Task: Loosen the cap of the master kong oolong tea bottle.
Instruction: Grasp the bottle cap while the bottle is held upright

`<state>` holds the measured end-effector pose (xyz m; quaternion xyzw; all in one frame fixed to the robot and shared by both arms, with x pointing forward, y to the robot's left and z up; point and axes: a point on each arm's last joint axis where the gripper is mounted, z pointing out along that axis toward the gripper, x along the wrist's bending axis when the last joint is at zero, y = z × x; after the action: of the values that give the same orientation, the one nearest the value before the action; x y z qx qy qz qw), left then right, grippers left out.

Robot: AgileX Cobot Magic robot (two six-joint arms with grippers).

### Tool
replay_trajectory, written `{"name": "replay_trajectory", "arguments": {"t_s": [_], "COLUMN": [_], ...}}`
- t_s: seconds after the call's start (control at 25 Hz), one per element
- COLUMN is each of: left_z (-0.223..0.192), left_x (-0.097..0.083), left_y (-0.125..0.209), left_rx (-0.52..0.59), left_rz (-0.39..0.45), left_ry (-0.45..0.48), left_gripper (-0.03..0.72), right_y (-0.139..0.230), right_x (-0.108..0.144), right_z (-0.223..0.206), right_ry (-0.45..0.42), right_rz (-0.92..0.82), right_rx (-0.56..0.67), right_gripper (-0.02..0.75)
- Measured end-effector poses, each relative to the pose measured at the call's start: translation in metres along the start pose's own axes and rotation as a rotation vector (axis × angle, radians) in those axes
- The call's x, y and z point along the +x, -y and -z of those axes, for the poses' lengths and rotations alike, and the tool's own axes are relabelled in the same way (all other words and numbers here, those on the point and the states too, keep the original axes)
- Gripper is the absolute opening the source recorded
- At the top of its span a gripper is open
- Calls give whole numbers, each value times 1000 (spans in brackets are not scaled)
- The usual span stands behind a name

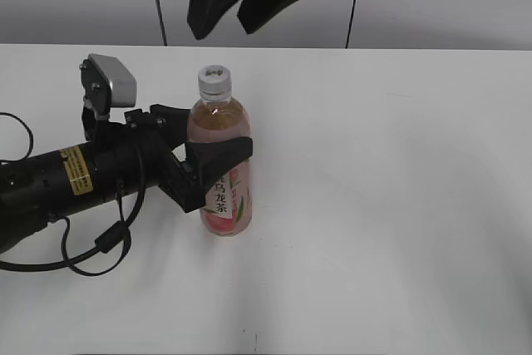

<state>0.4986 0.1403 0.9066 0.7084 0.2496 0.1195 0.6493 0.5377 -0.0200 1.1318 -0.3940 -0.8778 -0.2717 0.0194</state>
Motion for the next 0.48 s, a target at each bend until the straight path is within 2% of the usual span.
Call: {"name": "replay_trajectory", "arguments": {"t_s": [0.24,0.48], "left_z": [0,0], "left_x": [0,0], "left_y": [0,0], "left_rx": [0,1], "left_rz": [0,-1], "left_ry": [1,2], "left_gripper": [468,468], "right_y": [-10,-8], "right_x": [7,27], "right_z": [3,-14], "right_ry": [-12,-15], "right_rz": [-121,-115], "right_rx": [-36,4], "right_gripper": [424,425]}}
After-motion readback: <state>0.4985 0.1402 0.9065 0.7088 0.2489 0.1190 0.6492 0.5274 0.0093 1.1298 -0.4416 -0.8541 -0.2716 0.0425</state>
